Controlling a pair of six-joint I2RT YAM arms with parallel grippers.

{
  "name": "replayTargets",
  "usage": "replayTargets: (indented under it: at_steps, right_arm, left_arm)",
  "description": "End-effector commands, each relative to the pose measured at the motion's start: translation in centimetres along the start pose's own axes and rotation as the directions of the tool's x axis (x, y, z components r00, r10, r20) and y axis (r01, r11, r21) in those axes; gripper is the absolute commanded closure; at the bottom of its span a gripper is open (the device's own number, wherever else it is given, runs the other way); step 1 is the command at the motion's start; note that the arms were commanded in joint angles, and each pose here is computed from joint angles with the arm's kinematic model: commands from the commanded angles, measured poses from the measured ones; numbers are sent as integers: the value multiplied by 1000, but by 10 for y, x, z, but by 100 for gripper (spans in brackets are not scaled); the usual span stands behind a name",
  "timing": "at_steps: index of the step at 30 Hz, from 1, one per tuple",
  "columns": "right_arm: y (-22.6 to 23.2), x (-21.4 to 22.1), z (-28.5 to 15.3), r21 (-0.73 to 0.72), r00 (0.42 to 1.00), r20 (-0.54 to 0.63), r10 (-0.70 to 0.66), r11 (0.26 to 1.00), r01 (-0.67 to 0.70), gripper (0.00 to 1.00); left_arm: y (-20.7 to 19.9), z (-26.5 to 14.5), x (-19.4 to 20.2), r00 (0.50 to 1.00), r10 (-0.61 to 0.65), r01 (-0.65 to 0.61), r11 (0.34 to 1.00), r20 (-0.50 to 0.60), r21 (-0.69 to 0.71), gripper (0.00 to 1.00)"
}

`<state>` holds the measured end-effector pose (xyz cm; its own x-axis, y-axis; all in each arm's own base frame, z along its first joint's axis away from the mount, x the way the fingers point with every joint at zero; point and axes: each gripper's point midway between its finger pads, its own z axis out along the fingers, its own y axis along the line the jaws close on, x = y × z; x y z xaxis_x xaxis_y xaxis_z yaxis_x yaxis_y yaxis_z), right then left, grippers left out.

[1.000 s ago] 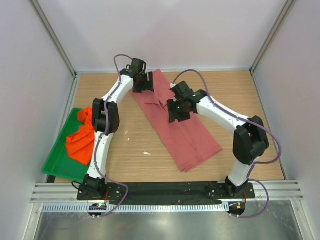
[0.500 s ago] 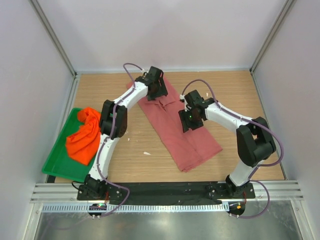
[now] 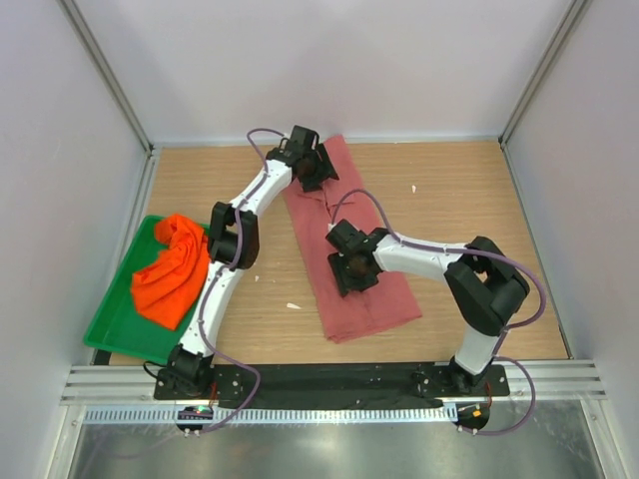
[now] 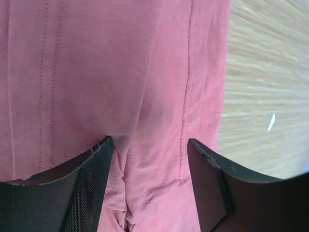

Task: Fold and stack the t-shirts
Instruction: Fold the tshirt

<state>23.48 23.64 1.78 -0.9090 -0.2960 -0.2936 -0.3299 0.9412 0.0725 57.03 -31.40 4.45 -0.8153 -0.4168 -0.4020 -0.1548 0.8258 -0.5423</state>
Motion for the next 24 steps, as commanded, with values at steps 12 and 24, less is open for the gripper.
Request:
replayTargets:
  at_steps: [12, 24]
  right_arm:
    - [52, -43, -49, -38, 988, 151, -5, 999, 11, 43]
    - [-83, -9, -113, -45, 898, 263, 353, 934, -354, 4]
  left_arm:
    - [-24, -63, 5, 971, 221, -206, 967, -95, 152, 29]
    - [-33, -271, -2, 966, 258, -259, 964, 18, 62, 29]
